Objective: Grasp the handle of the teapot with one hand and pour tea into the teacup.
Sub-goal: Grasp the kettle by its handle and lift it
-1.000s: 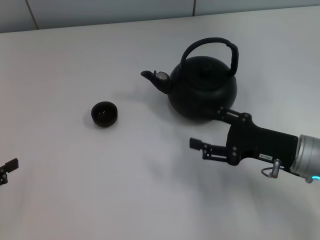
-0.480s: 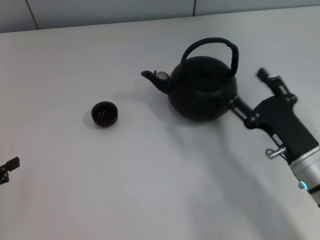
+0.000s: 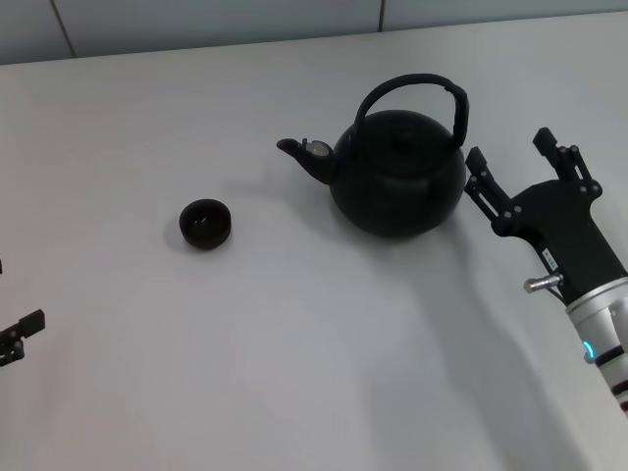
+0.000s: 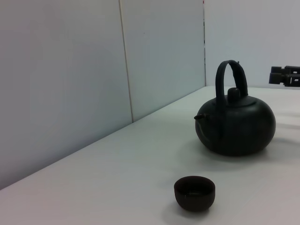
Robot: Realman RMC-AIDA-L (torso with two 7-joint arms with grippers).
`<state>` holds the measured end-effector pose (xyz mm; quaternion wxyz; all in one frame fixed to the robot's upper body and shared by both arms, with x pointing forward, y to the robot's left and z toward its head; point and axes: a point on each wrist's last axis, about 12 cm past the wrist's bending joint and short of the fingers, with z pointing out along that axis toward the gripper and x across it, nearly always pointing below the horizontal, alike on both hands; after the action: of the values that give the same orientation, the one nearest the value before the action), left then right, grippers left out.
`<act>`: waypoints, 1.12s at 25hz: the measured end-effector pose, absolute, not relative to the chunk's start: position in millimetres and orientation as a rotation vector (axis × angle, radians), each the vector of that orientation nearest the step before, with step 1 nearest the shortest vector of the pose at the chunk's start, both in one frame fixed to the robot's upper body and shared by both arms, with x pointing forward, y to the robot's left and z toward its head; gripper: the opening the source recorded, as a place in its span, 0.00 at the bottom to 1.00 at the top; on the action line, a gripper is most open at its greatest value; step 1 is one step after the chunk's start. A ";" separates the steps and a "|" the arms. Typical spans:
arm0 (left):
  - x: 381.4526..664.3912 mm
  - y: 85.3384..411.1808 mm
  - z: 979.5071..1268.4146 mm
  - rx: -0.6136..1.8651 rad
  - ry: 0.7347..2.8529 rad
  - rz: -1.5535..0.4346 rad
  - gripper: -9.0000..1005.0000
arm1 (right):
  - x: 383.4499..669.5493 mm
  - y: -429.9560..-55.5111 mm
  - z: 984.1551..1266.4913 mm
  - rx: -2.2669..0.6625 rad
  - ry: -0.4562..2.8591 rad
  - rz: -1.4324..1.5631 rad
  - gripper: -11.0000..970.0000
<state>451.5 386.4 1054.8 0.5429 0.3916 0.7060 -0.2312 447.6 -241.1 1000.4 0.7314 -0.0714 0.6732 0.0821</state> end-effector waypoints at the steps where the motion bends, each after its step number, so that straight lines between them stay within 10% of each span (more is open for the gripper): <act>1: 451.3 385.7 1054.4 0.929 1.676 -0.551 0.79 | 452.6 -241.4 1000.2 -0.150 1.493 0.173 0.85; 28: 451.9 384.8 1054.8 0.914 1.667 -0.545 0.79 | 504.1 -234.5 1006.3 -0.203 1.554 0.155 0.82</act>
<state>451.9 384.8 1054.8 0.5496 0.3862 0.7041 -0.2303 504.1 -234.5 1006.3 0.7056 -0.0911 0.6993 0.0698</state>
